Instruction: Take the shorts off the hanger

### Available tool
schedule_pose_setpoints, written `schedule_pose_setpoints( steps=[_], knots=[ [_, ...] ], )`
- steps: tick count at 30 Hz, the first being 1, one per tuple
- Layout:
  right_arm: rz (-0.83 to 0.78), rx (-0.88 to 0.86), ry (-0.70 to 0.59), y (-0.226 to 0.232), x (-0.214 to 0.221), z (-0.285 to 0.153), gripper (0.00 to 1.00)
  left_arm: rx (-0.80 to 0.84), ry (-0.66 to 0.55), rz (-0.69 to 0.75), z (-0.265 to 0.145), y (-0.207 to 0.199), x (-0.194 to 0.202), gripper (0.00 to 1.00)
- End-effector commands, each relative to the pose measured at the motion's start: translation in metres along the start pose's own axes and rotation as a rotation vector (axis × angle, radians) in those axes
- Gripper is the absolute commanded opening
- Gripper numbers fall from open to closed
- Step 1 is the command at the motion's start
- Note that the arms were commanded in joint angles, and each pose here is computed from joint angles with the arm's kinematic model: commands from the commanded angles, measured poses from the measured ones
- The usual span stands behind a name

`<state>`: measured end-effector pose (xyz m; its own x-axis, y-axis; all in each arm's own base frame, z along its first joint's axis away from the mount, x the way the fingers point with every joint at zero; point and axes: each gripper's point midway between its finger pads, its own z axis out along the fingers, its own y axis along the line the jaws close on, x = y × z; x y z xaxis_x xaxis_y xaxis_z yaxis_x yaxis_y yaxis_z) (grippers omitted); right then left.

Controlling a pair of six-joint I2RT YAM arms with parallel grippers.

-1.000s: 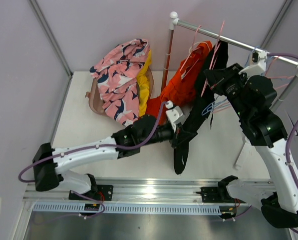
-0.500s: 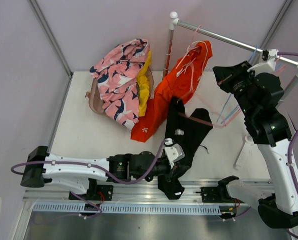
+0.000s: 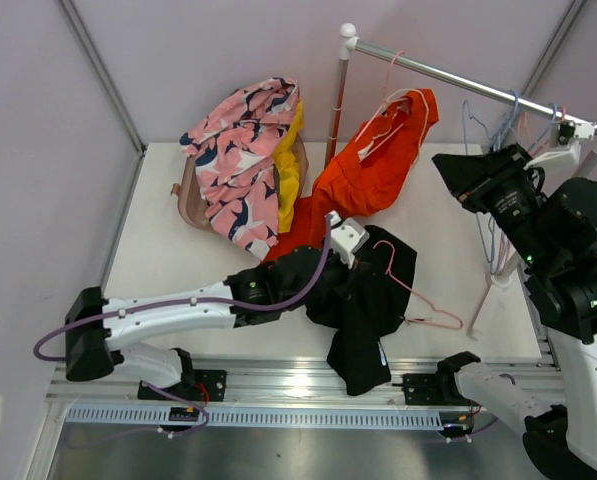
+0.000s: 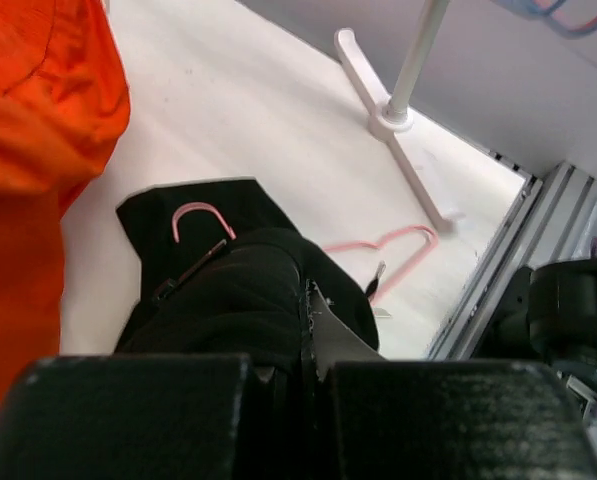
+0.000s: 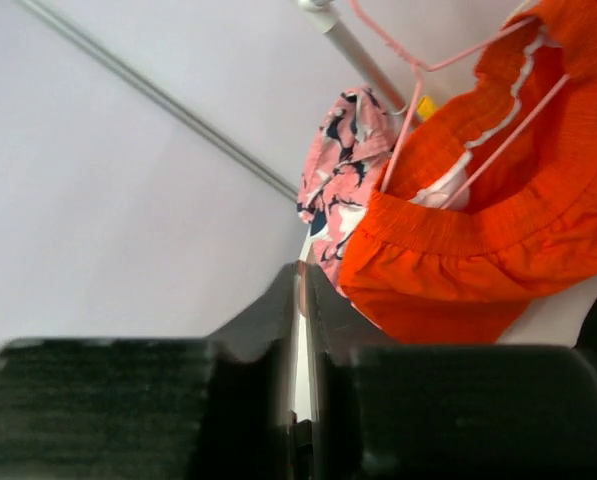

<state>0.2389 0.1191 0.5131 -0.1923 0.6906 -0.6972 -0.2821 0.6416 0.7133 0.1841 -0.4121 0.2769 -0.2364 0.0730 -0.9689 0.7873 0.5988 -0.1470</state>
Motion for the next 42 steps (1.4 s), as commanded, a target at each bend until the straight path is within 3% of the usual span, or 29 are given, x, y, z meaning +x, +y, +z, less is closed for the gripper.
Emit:
schedule_pose_setpoints(
  steps=[1,2,4,6,7,11,16,20,25,30,42],
  knots=[
    [-0.096,-0.022,0.244,-0.003,0.045,0.010,0.33,-0.032,-0.053,-0.034,-0.030,0.011,-0.015,0.00],
    [-0.103,0.021,0.386,-0.021,0.079,0.024,0.47,-0.049,-0.063,-0.052,-0.045,0.018,-0.013,0.00],
    [-0.157,0.070,0.524,-0.043,0.122,0.034,0.74,-0.097,0.022,-0.068,-0.062,0.035,0.029,0.00],
    [-0.206,0.117,0.626,-0.062,0.164,0.041,0.80,-0.142,0.010,-0.125,-0.084,0.048,0.030,0.00],
    [-0.227,0.154,0.641,-0.075,0.174,0.044,0.81,-0.178,0.088,-0.114,-0.093,0.059,0.063,0.00],
    [-0.250,0.243,0.704,-0.128,0.225,0.052,0.81,-0.239,0.158,-0.223,-0.120,0.073,0.102,0.00],
    [-0.321,0.361,0.715,-0.175,0.247,0.062,0.80,-0.264,0.193,-0.296,-0.144,0.075,0.135,0.00],
    [-0.420,0.461,0.749,-0.211,0.256,0.060,0.79,-0.443,0.239,-0.349,-0.169,0.102,0.154,0.00],
    [-0.517,0.591,0.785,-0.259,0.259,0.037,0.78,-0.572,0.174,-0.376,-0.191,0.127,0.139,0.00],
    [-0.464,0.648,0.830,-0.296,0.267,0.012,0.75,-0.611,0.114,-0.348,-0.208,0.140,0.111,0.00],
    [-0.385,0.561,0.981,-0.279,0.337,-0.011,0.60,-0.640,0.066,-0.286,-0.199,0.147,0.082,0.00]
  ],
)
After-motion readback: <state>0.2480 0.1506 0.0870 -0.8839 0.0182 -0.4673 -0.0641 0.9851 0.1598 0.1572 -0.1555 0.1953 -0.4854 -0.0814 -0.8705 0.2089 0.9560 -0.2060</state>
